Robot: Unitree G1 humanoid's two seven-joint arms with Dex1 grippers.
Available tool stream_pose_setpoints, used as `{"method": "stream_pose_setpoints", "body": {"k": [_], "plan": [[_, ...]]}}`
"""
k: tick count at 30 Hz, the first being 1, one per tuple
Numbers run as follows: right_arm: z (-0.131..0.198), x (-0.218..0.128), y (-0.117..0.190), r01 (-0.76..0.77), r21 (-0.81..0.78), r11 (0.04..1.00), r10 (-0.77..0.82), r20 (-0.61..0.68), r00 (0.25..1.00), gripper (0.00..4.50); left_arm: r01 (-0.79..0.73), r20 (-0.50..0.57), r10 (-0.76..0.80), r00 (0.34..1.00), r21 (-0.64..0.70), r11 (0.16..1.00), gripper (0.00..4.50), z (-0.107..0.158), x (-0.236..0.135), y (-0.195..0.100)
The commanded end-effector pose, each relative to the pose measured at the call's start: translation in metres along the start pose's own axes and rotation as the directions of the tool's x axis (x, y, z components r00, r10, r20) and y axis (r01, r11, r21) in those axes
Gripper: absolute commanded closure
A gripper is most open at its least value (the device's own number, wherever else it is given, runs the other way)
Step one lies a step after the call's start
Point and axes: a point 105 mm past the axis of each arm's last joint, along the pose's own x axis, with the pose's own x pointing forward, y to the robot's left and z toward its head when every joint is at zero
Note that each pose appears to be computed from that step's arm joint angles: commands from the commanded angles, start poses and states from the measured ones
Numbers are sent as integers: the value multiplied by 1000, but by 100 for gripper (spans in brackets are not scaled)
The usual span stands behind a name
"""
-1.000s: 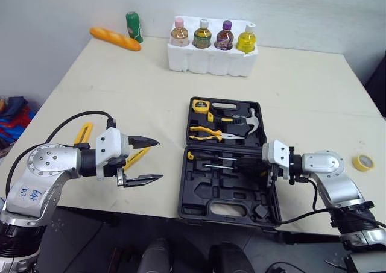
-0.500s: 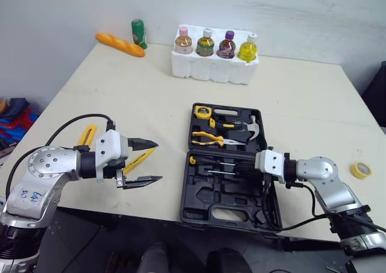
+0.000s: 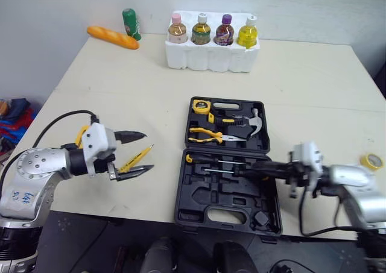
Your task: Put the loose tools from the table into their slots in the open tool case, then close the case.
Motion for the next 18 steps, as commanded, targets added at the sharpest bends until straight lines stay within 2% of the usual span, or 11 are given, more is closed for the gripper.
{"method": "stream_pose_setpoints", "body": {"k": [1, 4, 5, 6, 8, 10, 12, 13, 15, 17, 18], "plan": [[7, -55, -9, 194, -12, 981, -194, -48, 980, 357, -275, -52, 277, 959, 44, 960, 0, -14, -46, 36], [3, -96, -8, 371, -124, 920, -381, -71, 922, 207, -400, -103, 406, 908, 77, 913, 0, -29, -82, 53], [0, -119, -15, 484, -159, 861, -500, -80, 862, 147, -441, -134, 452, 882, 102, 892, 0, -37, -97, 57], [-2, -144, -22, 590, -190, 785, -612, -83, 787, 112, -486, -151, 497, 855, 105, 868, 0, -42, -110, 62], [-7, -181, -28, 722, -220, 656, -750, -80, 657, 2, -553, -157, 564, 811, 110, 826, 0, -48, -129, 68], [-18, -227, -27, 802, -274, 530, -847, -131, 515, 2, -635, -198, 645, 738, 121, 763, 0, -60, -155, 76], [-25, -260, -24, 838, -315, 446, -895, -165, 414, 2, -694, -227, 701, 676, 127, 709, 0, -69, -176, 81], [-22, -281, -25, 870, -334, 362, -932, -159, 327, 2, -736, -249, 743, 621, 142, 662, 0, -74, -192, 86], [-19, -304, -26, 899, -352, 262, -964, -138, 227, 2, -775, -268, 784, 560, 165, 610, 0, -79, -210, 90], [-18, -330, -22, 925, -360, 126, -988, -128, 85, 2, -843, -317, 837, 446, 165, 512, 0, -90, -238, 92], [-18, -337, -20, 928, -364, 84, -991, -124, 42, 2, -864, -333, 851, 406, 164, 477, 0, -94, -247, 92]]}}
